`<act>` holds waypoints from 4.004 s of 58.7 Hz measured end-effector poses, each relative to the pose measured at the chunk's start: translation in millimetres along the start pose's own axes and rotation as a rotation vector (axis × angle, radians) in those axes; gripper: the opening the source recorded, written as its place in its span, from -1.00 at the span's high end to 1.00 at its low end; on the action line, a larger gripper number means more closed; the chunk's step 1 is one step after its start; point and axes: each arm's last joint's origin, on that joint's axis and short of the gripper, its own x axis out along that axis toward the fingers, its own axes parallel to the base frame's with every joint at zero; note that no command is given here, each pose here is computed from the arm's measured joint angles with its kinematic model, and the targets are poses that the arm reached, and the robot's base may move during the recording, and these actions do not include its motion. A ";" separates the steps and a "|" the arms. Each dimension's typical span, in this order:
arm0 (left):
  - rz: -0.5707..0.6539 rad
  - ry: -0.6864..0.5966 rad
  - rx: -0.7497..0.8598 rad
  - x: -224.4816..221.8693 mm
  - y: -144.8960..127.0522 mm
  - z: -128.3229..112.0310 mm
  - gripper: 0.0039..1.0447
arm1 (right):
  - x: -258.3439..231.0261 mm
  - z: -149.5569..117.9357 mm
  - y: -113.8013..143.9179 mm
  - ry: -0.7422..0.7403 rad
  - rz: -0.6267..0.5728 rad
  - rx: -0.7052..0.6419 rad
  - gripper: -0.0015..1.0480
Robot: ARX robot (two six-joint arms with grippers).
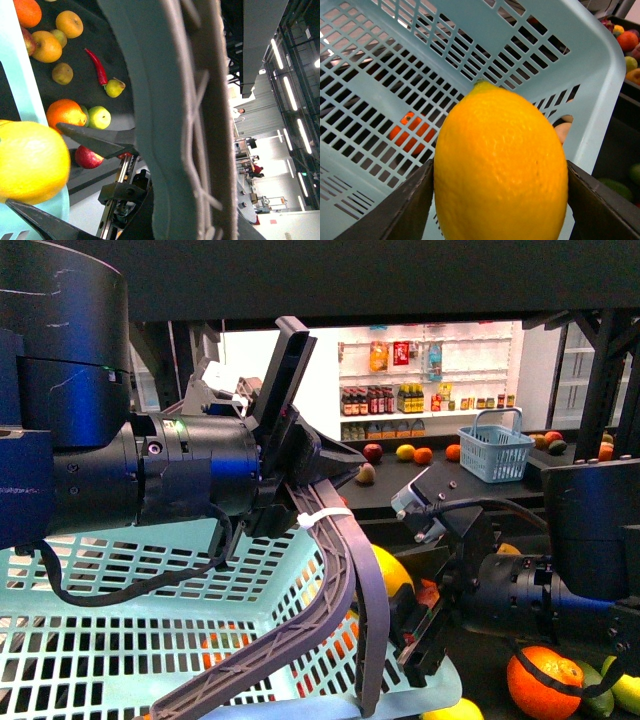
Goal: Pick lemon from shelf
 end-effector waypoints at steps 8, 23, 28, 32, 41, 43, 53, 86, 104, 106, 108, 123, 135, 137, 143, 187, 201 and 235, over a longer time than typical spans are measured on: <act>-0.002 0.002 0.000 0.0 0.0 -0.1 0.88 | -1.8 10.7 -16.1 -0.071 -0.079 0.052 -0.87; 0.002 0.000 0.000 0.1 0.3 -0.1 0.88 | -25.1 25.2 -84.7 -0.138 -0.272 0.175 -0.86; 0.002 0.001 -0.001 0.1 0.3 -0.1 0.88 | -35.7 15.9 -108.5 -0.111 -0.327 0.171 -0.86; 0.002 0.001 -0.002 0.1 0.3 -0.1 0.88 | -41.1 -1.5 -121.9 -0.063 -0.349 0.172 -0.86; 0.001 0.002 -0.003 0.1 0.3 -0.1 0.88 | -43.8 -101.5 -131.4 0.221 -0.326 0.165 -0.86; 0.001 0.002 -0.003 0.1 0.3 -0.1 0.88 | -42.8 -113.8 -129.9 0.253 -0.316 0.151 -0.86; 0.002 0.001 -0.003 0.1 0.3 -0.1 0.88 | -30.7 -153.4 -123.5 0.333 -0.253 0.084 -0.86; 0.002 0.001 -0.003 0.1 0.3 -0.1 0.88 | 47.3 -198.2 -115.1 0.413 -0.111 -0.019 -0.86; 0.001 0.002 -0.003 0.1 0.3 -0.1 0.88 | 70.0 -215.7 -118.7 0.472 -0.101 -0.029 -0.86; 0.001 0.002 -0.004 0.1 0.3 -0.1 0.88 | 71.4 -217.7 -119.1 0.476 -0.098 -0.027 -0.86; 0.001 0.002 -0.004 0.1 0.3 -0.1 0.88 | 72.3 -218.6 -119.5 0.478 -0.095 -0.023 -0.86; 0.001 0.001 -0.004 0.1 0.3 -0.1 0.88 | 77.7 -227.7 -111.0 0.551 -0.020 0.009 -0.86; 0.001 0.002 -0.004 0.1 0.3 -0.1 0.88 | 72.8 -237.4 -104.6 0.611 0.030 0.025 -0.86; 0.001 0.002 -0.004 0.1 0.3 -0.1 0.88 | 72.0 -237.7 -105.6 0.611 0.029 0.020 -0.86; 0.001 0.002 -0.004 0.1 0.3 -0.1 0.88 | 71.9 -237.5 -106.6 0.613 0.017 0.013 -0.86; 0.001 0.002 -0.004 0.1 0.3 -0.1 0.88 | -10.6 -14.9 -142.5 0.062 -0.350 0.061 0.03; 0.001 0.002 -0.004 0.1 0.3 -0.1 0.88 | -21.8 39.0 -84.4 -0.044 -0.208 0.217 0.03; 0.001 0.002 -0.004 0.1 0.3 -0.1 0.88 | 2.6 21.4 4.2 0.056 -0.033 0.416 0.04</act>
